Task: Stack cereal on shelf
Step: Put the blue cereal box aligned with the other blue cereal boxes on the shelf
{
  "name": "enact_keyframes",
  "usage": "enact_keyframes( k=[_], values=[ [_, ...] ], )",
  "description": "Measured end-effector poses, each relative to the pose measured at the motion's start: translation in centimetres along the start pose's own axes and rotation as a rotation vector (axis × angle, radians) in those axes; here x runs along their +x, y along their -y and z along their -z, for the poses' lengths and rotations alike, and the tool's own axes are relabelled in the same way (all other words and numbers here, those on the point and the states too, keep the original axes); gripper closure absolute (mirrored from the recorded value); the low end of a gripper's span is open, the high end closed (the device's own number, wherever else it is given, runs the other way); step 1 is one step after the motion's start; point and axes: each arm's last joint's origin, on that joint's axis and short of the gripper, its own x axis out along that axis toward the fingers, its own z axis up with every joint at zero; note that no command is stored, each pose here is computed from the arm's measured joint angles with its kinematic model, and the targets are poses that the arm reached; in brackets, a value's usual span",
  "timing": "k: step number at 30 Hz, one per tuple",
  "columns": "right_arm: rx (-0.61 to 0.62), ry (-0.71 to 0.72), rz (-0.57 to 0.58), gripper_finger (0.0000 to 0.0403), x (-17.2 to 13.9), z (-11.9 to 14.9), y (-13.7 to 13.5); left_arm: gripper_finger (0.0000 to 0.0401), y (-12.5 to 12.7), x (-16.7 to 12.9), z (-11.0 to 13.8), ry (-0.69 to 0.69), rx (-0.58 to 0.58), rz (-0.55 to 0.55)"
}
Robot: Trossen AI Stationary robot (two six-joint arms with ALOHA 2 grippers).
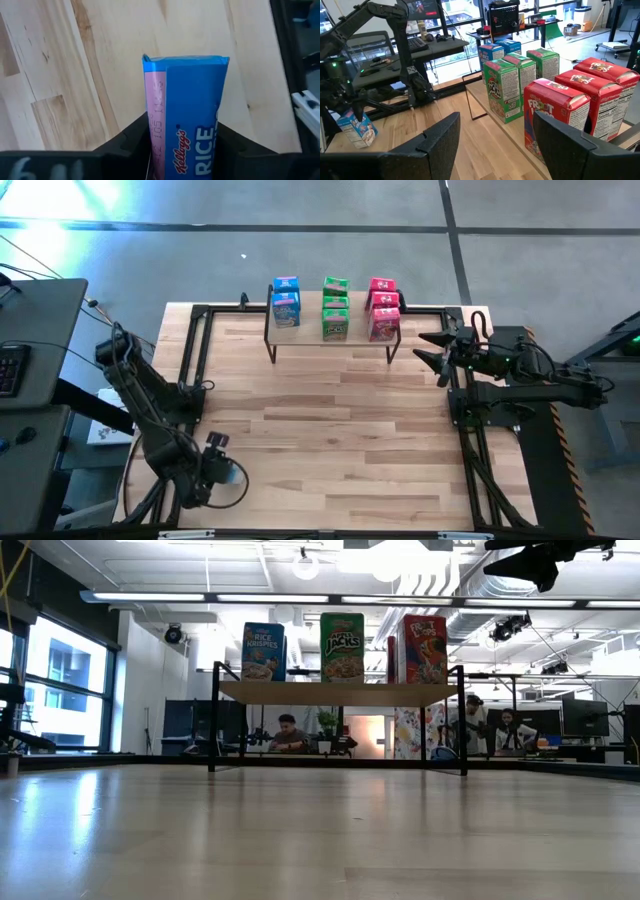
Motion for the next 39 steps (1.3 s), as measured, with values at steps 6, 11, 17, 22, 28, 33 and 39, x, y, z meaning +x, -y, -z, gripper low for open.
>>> enact_keyframes(
  k=[6, 11, 17, 22, 28, 33, 39],
  values=[
    [0.000, 0.000, 0.000, 0.0160, 0.0, 0.0, 0.0, 0.0269, -1.3, -1.7, -0.1, 0.016, -0.044, 0.063],
    [0.000, 0.000, 0.000, 0.0160, 0.0, 0.0, 0.0, 0.0269, -3.1, -2.8, -0.5, 0.021, -0.069, 0.111],
    [0.000, 0.000, 0.000, 0.0160, 0.0, 0.0, 0.0, 0.0270, -5.9, -3.9, -1.3, -0.007, -0.105, 0.135],
    [0.000, 0.000, 0.000, 0.0160, 0.0, 0.0, 0.0, 0.0270, -8.3, -5.3, -2.4, -0.037, -0.082, 0.087],
    [0.000, 0.000, 0.000, 0.0160, 0.0, 0.0, 0.0, 0.0270, -12.0, -7.2, -3.5, -0.050, -0.093, 0.022],
    [0.000, 0.000, -0.001, 0.0160, 0.0, 0.0, 0.0, 0.0270, -15.3, -8.8, -4.5, -0.003, -0.087, -0.072],
    [0.000, 0.000, 0.000, 0.0160, 0.0, 0.0, 0.0, 0.0270, -19.4, -10.4, -5.3, 0.047, -0.115, -0.166]
  ],
)
